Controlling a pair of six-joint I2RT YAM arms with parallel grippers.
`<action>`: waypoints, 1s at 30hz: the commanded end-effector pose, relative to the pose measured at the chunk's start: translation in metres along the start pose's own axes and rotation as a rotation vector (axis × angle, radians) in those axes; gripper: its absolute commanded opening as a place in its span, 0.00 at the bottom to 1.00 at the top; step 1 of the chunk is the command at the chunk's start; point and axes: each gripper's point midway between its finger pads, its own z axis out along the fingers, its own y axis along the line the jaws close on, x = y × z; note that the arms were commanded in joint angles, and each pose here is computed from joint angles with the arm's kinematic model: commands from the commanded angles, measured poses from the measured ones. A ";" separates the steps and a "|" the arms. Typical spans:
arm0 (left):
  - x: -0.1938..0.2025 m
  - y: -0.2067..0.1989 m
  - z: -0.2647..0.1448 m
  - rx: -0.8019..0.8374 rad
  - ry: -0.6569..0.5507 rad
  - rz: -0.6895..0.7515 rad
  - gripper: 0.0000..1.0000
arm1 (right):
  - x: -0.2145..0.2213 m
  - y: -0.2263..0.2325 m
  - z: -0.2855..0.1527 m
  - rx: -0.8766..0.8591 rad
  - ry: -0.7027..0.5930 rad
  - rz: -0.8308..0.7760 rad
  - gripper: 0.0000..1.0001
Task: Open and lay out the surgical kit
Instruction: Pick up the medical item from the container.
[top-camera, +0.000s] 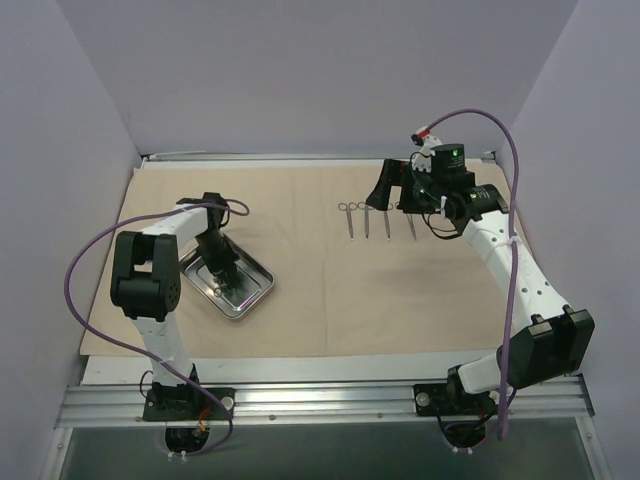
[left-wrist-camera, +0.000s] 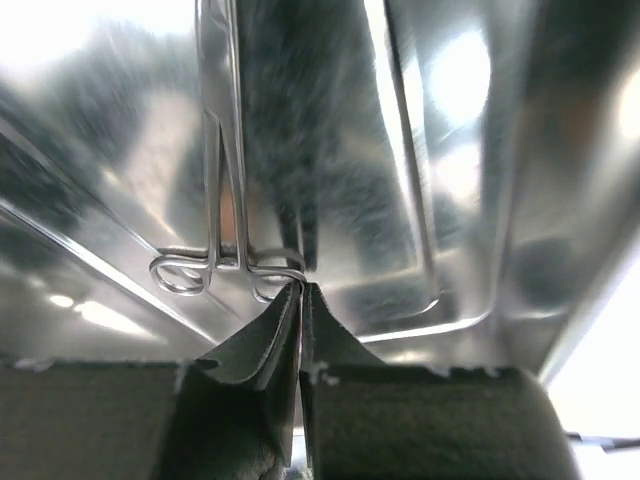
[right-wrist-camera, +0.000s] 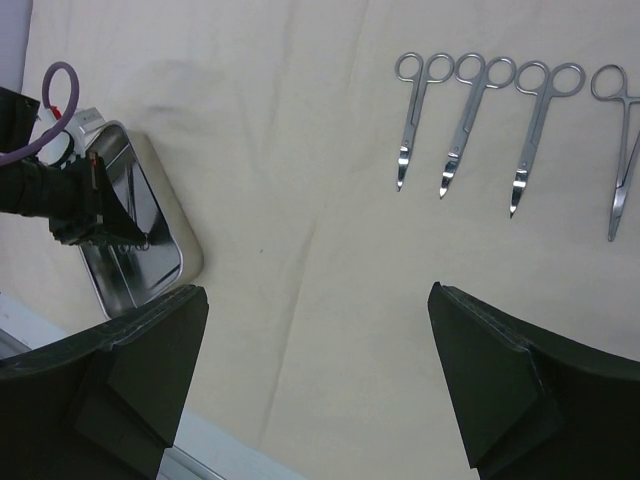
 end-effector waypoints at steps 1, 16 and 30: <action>-0.029 -0.008 -0.009 -0.006 -0.111 0.053 0.09 | -0.007 0.012 -0.003 -0.032 -0.032 -0.005 1.00; -0.036 -0.004 -0.052 -0.009 -0.200 0.107 0.45 | 0.003 0.013 0.009 -0.037 -0.017 -0.006 1.00; -0.075 0.004 -0.029 -0.083 -0.203 0.136 0.39 | 0.029 -0.015 0.010 0.077 0.104 -0.059 0.90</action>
